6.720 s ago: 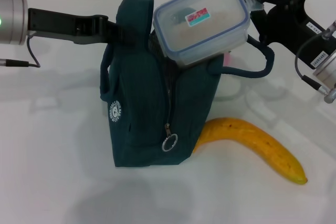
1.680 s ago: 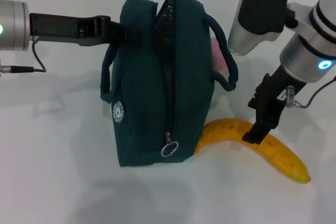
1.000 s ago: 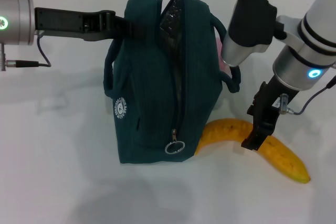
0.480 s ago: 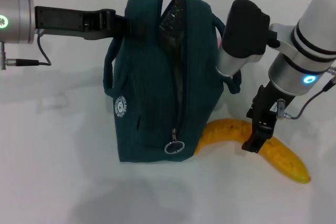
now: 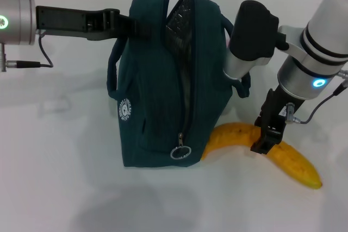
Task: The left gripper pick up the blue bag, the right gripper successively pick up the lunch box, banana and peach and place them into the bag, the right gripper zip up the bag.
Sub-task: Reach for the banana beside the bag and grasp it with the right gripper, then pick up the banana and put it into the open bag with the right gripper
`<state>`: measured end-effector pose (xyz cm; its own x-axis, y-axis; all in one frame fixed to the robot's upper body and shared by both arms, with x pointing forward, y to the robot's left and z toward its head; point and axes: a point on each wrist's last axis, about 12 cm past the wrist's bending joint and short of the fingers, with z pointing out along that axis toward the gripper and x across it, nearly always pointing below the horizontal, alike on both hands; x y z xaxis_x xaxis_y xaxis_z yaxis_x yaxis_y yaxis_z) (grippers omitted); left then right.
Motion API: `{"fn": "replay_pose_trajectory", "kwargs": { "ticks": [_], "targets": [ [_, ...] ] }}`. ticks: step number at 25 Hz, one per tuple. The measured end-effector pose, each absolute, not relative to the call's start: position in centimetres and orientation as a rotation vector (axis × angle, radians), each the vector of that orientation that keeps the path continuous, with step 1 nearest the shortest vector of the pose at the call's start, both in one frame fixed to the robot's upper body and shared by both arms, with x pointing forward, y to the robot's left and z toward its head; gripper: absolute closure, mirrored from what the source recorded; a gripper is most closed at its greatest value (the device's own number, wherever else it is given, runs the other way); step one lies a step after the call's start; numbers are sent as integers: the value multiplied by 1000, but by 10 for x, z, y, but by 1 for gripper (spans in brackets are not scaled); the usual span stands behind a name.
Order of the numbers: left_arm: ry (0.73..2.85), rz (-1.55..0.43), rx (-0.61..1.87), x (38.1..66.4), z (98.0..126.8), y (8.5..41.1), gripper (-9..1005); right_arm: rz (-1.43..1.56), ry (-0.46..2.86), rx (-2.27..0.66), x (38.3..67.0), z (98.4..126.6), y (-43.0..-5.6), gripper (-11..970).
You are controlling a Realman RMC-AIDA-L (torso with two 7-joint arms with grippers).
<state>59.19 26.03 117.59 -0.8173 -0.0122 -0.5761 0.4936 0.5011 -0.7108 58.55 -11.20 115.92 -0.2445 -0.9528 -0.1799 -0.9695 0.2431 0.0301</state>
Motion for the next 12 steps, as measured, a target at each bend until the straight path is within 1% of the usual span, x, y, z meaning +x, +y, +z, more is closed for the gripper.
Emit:
{"fn": "replay_pose_trajectory", "kwargs": {
  "ticks": [2,12],
  "targets": [
    [2228,-1290,394,592,1176,260,942,199,2375,-1850,586,1158,-112,337],
    [2227,-1287,393,592,1176,261,943,170,2404,-1830,589,1159,-112,464]
  ]
}}
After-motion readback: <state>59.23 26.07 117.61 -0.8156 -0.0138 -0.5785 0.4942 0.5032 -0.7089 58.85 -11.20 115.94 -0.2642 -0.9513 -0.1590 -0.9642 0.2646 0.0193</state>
